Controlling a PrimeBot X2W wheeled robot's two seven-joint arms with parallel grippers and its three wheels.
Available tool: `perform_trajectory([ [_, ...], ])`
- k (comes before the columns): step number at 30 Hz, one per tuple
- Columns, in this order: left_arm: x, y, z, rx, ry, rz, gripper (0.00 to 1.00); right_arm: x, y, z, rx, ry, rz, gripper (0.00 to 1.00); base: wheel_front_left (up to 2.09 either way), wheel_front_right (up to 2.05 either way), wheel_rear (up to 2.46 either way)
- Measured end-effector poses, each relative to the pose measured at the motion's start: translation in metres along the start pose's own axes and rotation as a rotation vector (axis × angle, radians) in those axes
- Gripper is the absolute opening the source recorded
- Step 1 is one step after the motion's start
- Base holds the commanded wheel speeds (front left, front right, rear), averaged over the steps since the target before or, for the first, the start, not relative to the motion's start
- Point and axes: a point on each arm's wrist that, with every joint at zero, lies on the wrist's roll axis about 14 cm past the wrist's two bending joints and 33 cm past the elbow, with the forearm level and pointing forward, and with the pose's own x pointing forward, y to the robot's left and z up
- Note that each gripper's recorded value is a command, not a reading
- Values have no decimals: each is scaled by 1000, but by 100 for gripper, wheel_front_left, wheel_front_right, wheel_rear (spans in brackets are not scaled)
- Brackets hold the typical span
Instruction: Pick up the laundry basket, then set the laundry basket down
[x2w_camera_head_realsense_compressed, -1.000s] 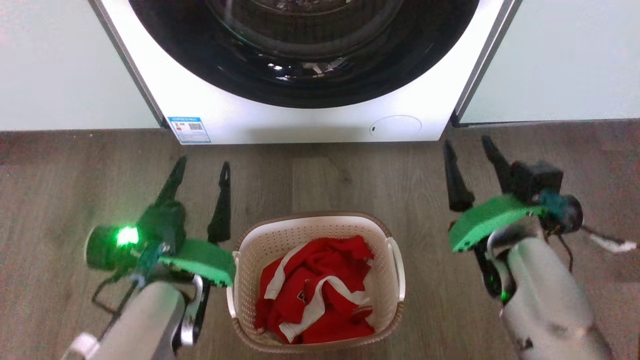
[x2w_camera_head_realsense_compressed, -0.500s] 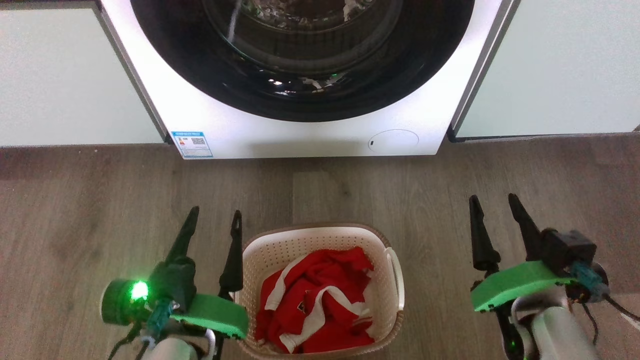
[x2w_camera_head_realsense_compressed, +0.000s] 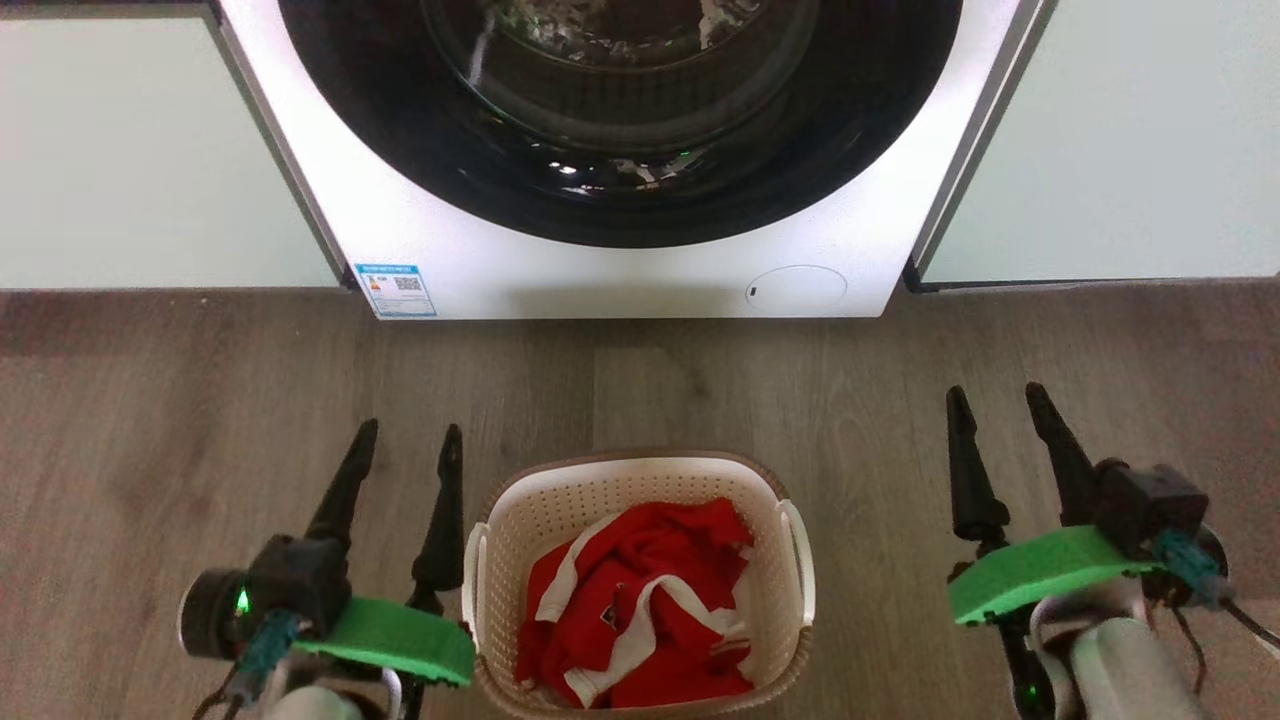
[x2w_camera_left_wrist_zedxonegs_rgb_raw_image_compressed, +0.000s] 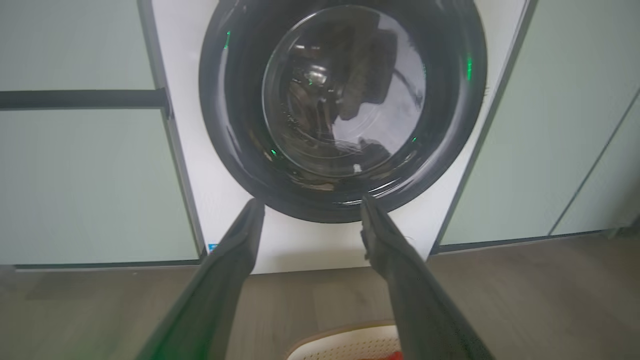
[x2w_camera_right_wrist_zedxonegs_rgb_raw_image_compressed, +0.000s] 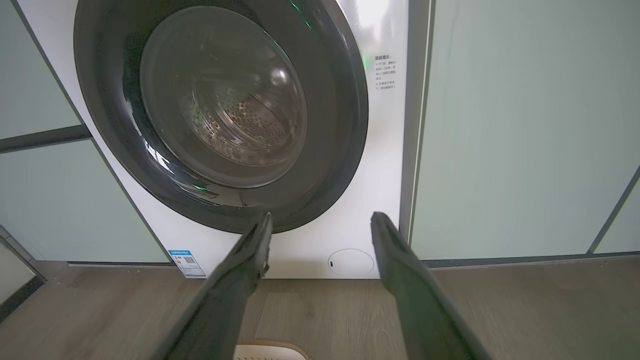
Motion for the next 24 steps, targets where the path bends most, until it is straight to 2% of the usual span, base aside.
perform_trajectory([
  [24, 0, 3, 2, -47, -5, 3, 100, 0, 4, -2, 5, 6, 10, 100, 0, 0, 0],
])
